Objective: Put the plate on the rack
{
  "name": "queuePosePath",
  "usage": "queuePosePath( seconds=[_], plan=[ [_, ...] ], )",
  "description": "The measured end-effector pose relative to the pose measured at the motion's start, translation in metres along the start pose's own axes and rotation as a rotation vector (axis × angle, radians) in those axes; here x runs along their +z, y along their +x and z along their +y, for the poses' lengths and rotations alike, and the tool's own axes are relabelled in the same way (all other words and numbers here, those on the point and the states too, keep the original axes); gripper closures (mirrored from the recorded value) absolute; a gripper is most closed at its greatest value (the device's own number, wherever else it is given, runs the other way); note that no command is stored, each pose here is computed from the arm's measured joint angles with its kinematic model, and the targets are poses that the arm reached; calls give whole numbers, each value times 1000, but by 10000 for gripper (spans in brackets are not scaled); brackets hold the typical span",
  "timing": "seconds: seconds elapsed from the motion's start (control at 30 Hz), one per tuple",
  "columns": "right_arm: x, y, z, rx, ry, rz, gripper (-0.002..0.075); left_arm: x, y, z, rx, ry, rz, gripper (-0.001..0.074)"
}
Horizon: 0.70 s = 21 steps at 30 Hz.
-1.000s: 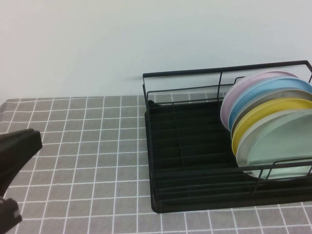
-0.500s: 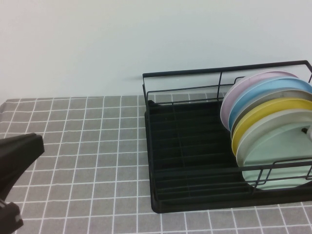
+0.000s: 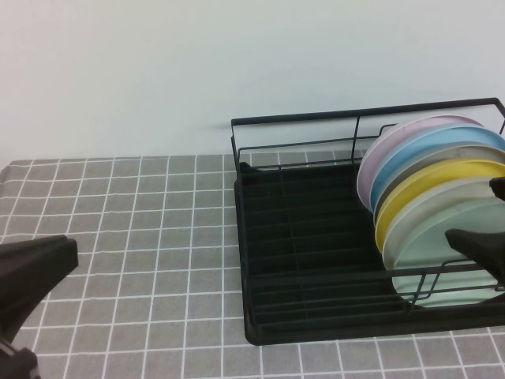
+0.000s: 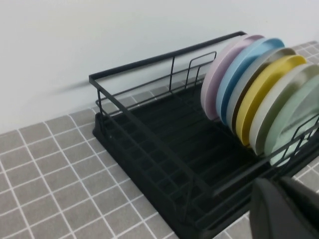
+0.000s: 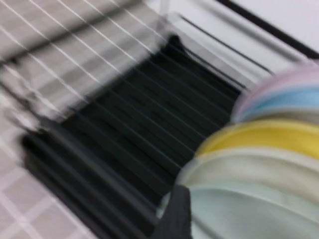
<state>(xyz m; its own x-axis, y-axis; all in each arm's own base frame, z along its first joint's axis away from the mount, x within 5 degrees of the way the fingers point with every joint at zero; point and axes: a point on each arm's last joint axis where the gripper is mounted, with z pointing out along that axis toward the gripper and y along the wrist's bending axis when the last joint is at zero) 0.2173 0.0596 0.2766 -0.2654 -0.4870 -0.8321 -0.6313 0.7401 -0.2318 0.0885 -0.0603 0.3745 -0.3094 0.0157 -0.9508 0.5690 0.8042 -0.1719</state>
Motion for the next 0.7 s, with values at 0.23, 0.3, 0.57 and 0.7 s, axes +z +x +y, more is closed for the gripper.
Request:
queuePosePath(
  seconds=[0.23, 0.3, 0.57, 0.7],
  plan=[
    [-51, -17, 44, -80, -296, -108, 72, 2, 3, 2, -1, -9, 2, 737],
    [-64, -17, 57, -120, -392, -121, 72, 7, 11, 4, -19, -13, 18, 737],
    [-108, -15, 90, -106, -600, -119, 72, 33, 64, 24, -269, -76, -12, 737],
    [-116, -24, 94, 85, -629, -175, 72, 35, 70, 41, -382, -198, -170, 737]
  ],
)
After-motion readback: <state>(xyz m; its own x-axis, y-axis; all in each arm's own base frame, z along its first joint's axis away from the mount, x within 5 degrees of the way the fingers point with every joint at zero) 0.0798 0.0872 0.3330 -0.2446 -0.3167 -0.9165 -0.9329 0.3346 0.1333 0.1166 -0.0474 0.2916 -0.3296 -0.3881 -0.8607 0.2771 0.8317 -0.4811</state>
